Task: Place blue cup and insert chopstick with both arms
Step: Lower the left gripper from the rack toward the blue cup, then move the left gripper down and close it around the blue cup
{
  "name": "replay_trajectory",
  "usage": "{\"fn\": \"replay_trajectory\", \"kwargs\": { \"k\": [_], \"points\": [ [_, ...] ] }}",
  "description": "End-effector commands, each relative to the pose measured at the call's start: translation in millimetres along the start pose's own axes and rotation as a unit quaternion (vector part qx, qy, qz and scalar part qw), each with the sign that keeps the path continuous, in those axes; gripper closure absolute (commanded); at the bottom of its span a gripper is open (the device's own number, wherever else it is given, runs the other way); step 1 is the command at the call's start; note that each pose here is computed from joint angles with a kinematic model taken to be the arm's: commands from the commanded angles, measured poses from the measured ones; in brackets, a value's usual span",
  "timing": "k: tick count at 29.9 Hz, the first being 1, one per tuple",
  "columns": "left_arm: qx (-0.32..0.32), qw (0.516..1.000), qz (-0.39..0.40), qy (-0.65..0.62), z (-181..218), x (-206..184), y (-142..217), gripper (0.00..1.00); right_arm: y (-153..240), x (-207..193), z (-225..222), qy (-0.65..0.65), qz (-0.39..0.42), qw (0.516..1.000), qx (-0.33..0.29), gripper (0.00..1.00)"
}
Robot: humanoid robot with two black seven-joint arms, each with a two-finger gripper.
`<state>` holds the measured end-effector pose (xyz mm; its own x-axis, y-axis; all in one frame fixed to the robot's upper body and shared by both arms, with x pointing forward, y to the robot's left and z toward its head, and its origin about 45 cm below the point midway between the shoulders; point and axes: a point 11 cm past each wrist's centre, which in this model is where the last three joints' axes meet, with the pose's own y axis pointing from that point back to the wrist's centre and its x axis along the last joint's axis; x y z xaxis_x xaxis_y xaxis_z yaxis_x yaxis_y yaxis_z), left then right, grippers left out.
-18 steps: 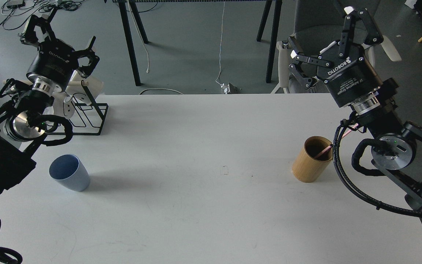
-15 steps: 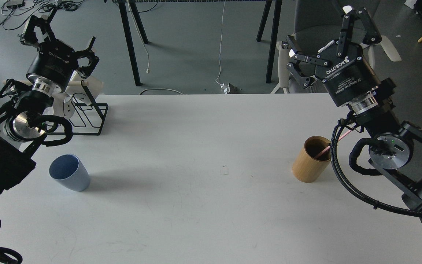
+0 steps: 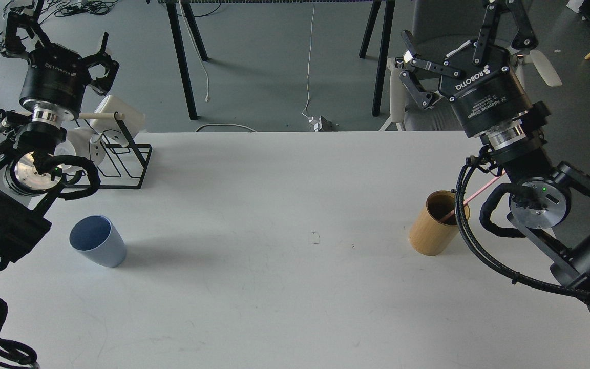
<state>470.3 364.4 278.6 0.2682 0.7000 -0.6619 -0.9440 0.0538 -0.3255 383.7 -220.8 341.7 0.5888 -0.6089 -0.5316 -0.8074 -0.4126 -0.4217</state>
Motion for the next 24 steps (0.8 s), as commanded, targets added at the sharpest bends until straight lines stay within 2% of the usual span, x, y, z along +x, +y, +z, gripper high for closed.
{"fn": "replay_trajectory", "kwargs": {
  "k": [1, 5, 10, 14, 19, 22, 24],
  "points": [
    [-0.019, 1.000, -0.001, 0.015, 3.1, -4.1, -4.2, 0.00, 0.2, 0.0, -3.5, 0.002, -0.002, 1.000, 0.002, 0.01],
    [-0.048, 0.998, -0.023, 0.020, 25.2, -23.3, -25.0, 0.00, 0.0, 1.7, -4.1, 0.004, 0.001, 1.000, 0.003, 0.01],
    [-0.038, 0.998, -0.044, 0.011, 30.7, -36.3, -32.6, 0.00, 0.4, 1.2, -2.9, 0.003, 0.000, 1.000, 0.002, 0.01],
    [-0.020, 0.993, -0.100, -0.063, 68.5, -56.4, -31.6, 0.00, 5.2, 3.9, -0.1, 0.000, 0.006, 1.000, -0.001, 0.01],
    [0.012, 0.960, -0.228, -0.161, 126.2, -130.9, -16.0, 0.00, 11.3, 12.3, 2.2, 0.003, 0.019, 1.000, -0.005, 0.01],
    [0.030, 0.939, -0.282, -0.195, 137.3, -168.3, -5.6, 0.00, 11.1, 12.7, 0.6, 0.003, 0.020, 1.000, -0.003, 0.01],
    [0.046, 0.931, -0.295, -0.212, 139.0, -177.4, -0.2, 0.01, 10.1, 12.3, -0.6, 0.002, 0.020, 1.000, 0.000, 0.01]
  ]
}}
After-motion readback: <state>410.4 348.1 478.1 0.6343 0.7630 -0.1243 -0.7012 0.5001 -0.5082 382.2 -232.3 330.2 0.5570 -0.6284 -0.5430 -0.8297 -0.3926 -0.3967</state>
